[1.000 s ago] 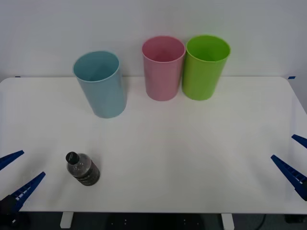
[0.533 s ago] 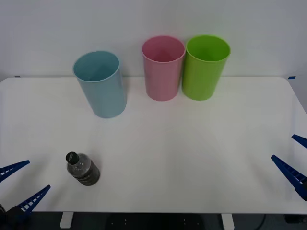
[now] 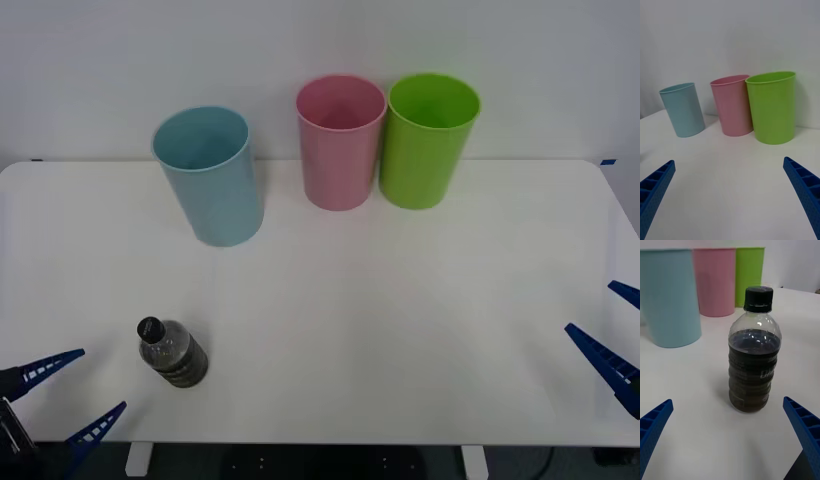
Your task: Grasp the object on the table and drop it into the matching bin: aluminum can to the light blue bin, PET bottle to the pink bin.
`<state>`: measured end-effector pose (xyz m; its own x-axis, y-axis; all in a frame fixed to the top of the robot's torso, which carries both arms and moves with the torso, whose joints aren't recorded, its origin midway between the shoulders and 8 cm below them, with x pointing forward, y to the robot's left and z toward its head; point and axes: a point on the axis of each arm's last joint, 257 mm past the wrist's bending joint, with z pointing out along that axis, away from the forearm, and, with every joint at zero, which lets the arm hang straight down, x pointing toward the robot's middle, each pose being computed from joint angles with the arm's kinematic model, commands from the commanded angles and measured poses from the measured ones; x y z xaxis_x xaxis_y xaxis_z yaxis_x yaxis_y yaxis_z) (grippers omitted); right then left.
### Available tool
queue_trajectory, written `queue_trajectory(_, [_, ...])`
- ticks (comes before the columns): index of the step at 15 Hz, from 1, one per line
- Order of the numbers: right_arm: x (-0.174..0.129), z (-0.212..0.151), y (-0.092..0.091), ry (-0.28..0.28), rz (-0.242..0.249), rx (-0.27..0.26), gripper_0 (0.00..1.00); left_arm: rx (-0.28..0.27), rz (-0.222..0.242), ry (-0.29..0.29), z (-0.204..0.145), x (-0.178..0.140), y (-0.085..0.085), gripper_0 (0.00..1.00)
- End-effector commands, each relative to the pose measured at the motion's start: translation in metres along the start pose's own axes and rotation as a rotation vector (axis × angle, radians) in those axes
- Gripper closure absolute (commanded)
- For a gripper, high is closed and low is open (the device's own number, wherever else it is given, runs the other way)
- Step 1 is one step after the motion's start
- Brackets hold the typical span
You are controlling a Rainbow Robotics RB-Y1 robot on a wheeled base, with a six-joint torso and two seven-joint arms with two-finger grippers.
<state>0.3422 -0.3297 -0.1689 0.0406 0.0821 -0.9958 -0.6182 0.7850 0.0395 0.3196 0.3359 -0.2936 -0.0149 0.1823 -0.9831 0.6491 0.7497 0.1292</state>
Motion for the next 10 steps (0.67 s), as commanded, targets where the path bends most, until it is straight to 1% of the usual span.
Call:
queue_trajectory(1, [0.0, 0.0, 0.0, 0.0, 0.0, 0.0, 0.0, 0.01, -0.019, -0.003, 0.008, 0.005, -0.004, 0.0])
queue_trajectory(3, [0.0, 0.0, 0.0, 0.0, 0.0, 0.0, 0.0, -0.002, -0.036, -0.01, 0.013, 0.008, -0.008, 0.0])
queue_trajectory(6, [0.0, 0.0, 0.0, 0.0, 0.0, 0.0, 0.0, -0.008, -0.059, -0.038, 0.025, 0.007, -0.016, 0.0])
queue_trajectory(10, [0.0, 0.0, 0.0, 0.0, 0.0, 0.0, 0.0, -0.019, -0.074, -0.056, 0.045, 0.008, -0.021, 0.0])
